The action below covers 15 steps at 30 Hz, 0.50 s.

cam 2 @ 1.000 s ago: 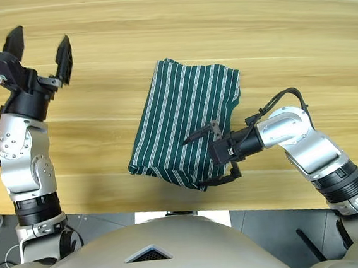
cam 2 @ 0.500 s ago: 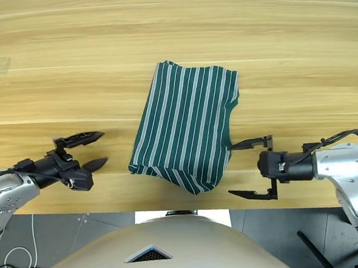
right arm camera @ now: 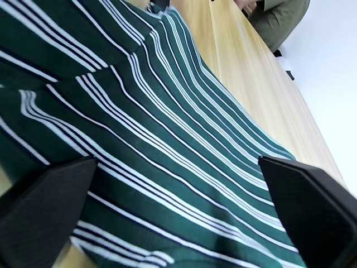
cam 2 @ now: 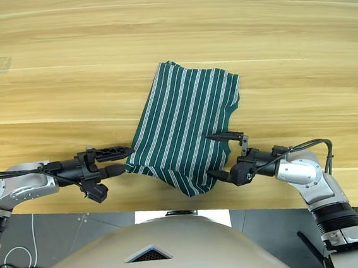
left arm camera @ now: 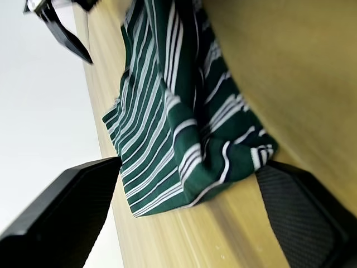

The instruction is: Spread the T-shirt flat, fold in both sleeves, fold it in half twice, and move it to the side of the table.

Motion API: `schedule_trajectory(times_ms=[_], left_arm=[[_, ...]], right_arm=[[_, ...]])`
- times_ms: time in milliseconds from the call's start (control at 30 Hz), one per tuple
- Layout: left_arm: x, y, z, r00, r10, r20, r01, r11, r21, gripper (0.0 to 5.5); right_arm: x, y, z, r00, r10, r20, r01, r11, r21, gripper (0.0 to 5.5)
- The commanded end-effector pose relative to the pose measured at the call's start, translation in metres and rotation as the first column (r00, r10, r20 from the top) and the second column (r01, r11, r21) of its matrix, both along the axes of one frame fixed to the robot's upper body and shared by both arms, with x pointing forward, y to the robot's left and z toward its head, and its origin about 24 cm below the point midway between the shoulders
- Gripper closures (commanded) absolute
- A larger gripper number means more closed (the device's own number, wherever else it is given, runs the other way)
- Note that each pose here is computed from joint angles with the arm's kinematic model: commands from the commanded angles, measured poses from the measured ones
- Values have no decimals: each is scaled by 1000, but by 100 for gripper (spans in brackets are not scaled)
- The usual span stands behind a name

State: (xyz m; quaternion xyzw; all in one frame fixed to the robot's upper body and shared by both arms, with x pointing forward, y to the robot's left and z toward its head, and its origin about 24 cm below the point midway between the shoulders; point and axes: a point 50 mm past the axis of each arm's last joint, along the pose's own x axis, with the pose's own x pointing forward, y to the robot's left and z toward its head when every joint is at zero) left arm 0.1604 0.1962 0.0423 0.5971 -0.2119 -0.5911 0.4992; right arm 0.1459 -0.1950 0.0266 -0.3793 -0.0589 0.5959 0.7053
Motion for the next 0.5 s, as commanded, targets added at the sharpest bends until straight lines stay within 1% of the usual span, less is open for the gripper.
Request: schedule_trajectory(times_ms=[33, 133, 233, 333, 400, 433, 500], left_arm=[[-23, 5, -23, 992, -26, -121, 39, 993, 108, 112], [-21, 0, -27, 993, -20, -120, 30, 996, 86, 112], [-20, -3, -32, 992, -18, -122, 28, 996, 80, 112], [-16, -1, -35, 992, -14, -122, 25, 995, 92, 112], [-15, 2, -36, 992, -10, -124, 23, 994, 103, 145], [-15, 3, -37, 992, -11, -125, 24, 994, 105, 172], [-15, 3, -36, 992, -12, -125, 25, 994, 105, 207]], right_arm=[[3, -9, 1, 999, 16, 35, -15, 1000, -17, 13], [20, -7, 7, 990, 12, 141, -15, 1000, 20, 13], [36, -2, 10, 982, 20, 189, -26, 999, 33, 13], [40, -2, 11, 978, 20, 209, -30, 999, 43, 13], [38, -5, 13, 976, 14, 216, -28, 997, 65, 10], [36, -6, 14, 976, 12, 217, -30, 996, 78, 10], [26, -11, 16, 979, 15, 202, -38, 993, 109, 10]])
